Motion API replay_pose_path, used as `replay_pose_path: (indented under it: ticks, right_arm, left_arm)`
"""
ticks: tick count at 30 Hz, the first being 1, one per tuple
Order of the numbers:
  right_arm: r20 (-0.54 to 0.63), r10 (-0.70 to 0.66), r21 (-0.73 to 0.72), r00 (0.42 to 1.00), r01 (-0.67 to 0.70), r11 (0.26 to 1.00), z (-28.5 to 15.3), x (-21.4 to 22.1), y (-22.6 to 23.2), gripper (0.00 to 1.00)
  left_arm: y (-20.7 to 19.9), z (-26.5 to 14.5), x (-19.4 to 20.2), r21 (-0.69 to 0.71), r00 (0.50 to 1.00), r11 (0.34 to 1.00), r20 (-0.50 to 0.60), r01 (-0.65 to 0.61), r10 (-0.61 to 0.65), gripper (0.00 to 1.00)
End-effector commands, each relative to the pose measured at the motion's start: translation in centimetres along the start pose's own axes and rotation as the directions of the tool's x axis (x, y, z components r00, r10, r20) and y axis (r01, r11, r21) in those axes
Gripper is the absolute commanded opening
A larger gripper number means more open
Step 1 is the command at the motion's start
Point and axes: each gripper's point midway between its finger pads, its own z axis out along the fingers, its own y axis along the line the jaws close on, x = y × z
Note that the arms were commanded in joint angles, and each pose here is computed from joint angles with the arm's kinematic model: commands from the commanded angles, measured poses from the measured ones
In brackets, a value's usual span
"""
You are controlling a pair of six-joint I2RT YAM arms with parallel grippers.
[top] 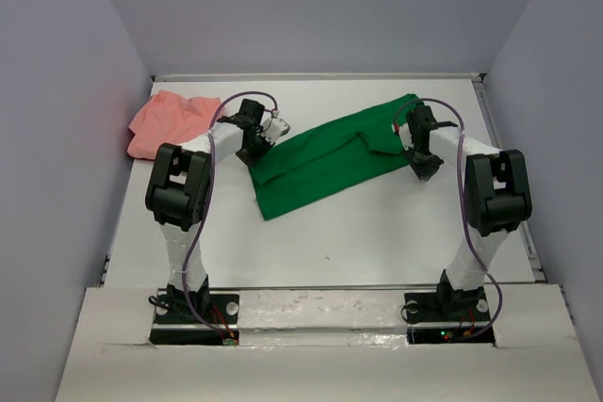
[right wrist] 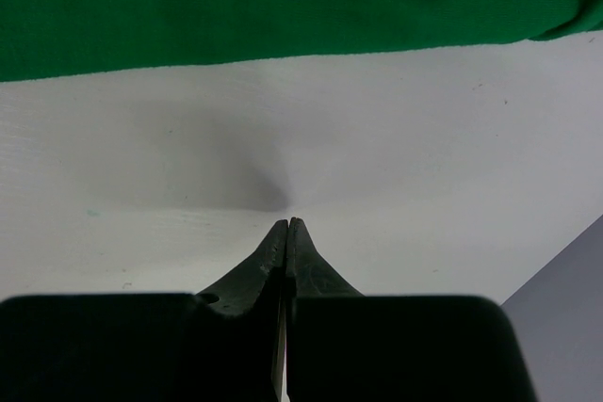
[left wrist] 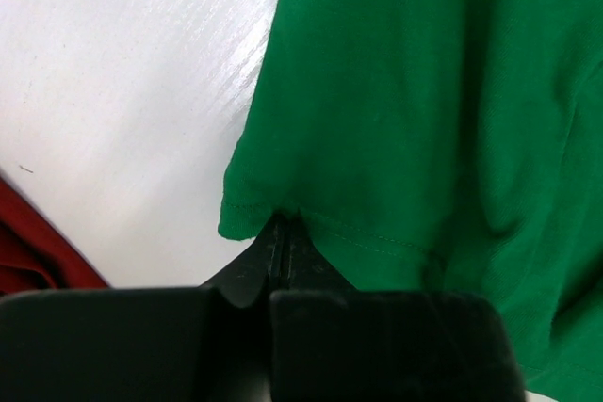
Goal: Fold and stack the t-shirts
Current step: Fold the tshirt
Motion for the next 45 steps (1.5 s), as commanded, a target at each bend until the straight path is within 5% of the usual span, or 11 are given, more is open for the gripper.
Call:
replay_pose_path:
  ticks: [1, 45]
  right_arm:
    - [0.026, 0.012, 0.015, 1.0, -0.012, 1.0, -0.7, -1.2, -1.0, 0.0]
    - [-0.002, 0.004, 0.01, 1.0, -0.004, 1.0, -0.1, -1.1, -0.9, 0.0]
  left_arm:
    - [0.5, -1.8, -1.1, -0.015, 1.0, 1.0, 0.012, -0.021, 0.021, 0.0]
    - [1.7, -3.9, -1.6, -0.067, 0.998, 0.996, 0.003, -0.06, 0.061, 0.0]
